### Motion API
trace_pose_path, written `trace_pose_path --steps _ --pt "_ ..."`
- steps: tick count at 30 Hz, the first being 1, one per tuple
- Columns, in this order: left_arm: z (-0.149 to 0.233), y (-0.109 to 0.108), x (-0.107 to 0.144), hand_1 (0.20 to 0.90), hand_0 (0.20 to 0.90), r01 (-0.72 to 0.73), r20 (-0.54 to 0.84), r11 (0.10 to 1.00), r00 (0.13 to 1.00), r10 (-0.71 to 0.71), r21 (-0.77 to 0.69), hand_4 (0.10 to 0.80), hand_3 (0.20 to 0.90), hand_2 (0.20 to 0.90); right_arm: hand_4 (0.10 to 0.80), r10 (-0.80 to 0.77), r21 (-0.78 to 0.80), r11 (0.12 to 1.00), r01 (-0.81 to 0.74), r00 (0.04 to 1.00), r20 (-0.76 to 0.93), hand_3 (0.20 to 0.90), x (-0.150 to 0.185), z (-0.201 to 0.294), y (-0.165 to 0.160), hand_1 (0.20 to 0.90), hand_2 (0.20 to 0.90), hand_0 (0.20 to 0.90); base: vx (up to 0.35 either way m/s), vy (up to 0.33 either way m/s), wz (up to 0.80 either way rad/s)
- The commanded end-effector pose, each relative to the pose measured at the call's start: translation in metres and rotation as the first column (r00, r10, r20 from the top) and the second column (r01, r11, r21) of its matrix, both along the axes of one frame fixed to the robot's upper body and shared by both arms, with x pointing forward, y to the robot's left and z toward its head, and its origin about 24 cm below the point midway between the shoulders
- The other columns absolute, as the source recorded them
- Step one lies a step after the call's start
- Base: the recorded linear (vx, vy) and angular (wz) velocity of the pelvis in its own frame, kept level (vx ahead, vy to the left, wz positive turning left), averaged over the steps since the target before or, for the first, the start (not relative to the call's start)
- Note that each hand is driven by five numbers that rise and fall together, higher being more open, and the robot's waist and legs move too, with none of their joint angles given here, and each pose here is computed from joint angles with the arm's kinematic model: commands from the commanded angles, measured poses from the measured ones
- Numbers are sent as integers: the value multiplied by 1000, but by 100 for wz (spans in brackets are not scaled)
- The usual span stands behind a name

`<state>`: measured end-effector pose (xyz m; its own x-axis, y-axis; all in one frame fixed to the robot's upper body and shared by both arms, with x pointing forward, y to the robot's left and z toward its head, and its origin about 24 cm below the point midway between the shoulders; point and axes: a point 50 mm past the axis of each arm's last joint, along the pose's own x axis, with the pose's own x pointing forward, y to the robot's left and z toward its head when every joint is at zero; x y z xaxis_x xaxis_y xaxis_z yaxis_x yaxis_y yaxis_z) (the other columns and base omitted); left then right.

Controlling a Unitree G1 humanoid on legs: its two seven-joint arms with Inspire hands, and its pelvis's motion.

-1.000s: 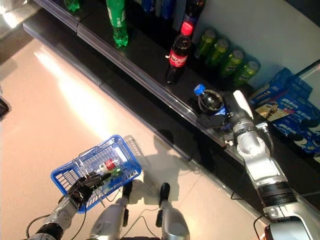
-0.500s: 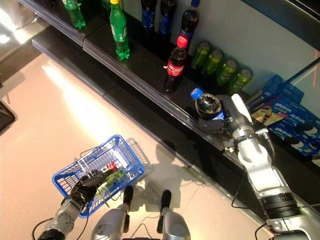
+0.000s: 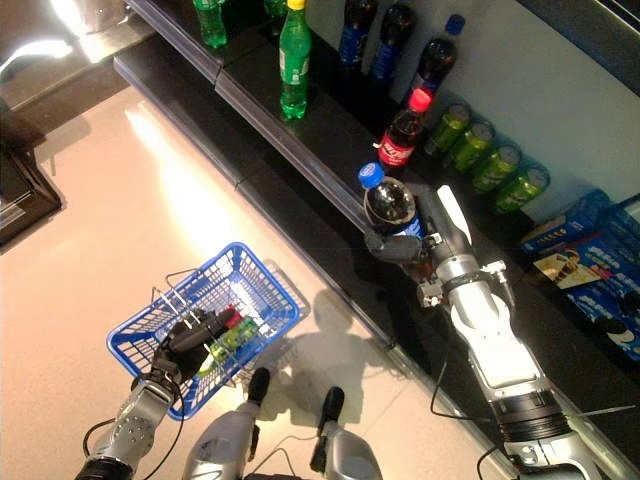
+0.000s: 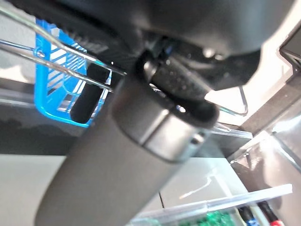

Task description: Pick up the drink and place into the basket.

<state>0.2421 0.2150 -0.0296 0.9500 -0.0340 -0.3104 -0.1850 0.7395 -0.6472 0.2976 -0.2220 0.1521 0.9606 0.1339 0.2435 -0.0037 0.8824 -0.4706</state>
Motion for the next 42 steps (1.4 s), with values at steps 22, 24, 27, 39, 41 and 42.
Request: trace_pose_path --steps 22,24,27,39,41,42 --pt "167 -62 14 300 300 457 739 888 584 -336 43 100 200 300 100 378 180 863 -473 839 391 200 -25 43 75 300 300 300 1 -15 6" --pt "171 -65 12 300 300 479 751 876 562 -348 47 100 200 300 100 391 180 853 -489 829 401 200 -26 45 78 300 300 300 -5 -5 2" --pt "177 -71 8 300 300 516 763 854 527 -374 62 100 200 300 100 413 188 830 -525 805 426 200 -28 51 83 300 300 300 -5 -10 15" --pt "187 -89 -2 300 300 625 800 776 421 -428 86 100 200 300 100 505 217 732 -646 728 464 200 -34 59 107 300 300 300 0 -2 2" --pt "189 -93 -3 300 300 639 807 764 405 -431 88 100 200 300 100 521 230 710 -666 716 464 200 -35 60 110 300 300 300 0 0 0" --pt "191 -96 -5 300 300 650 813 755 389 -433 91 100 200 300 100 533 241 692 -681 707 465 200 -36 60 113 300 300 300 0 0 0"
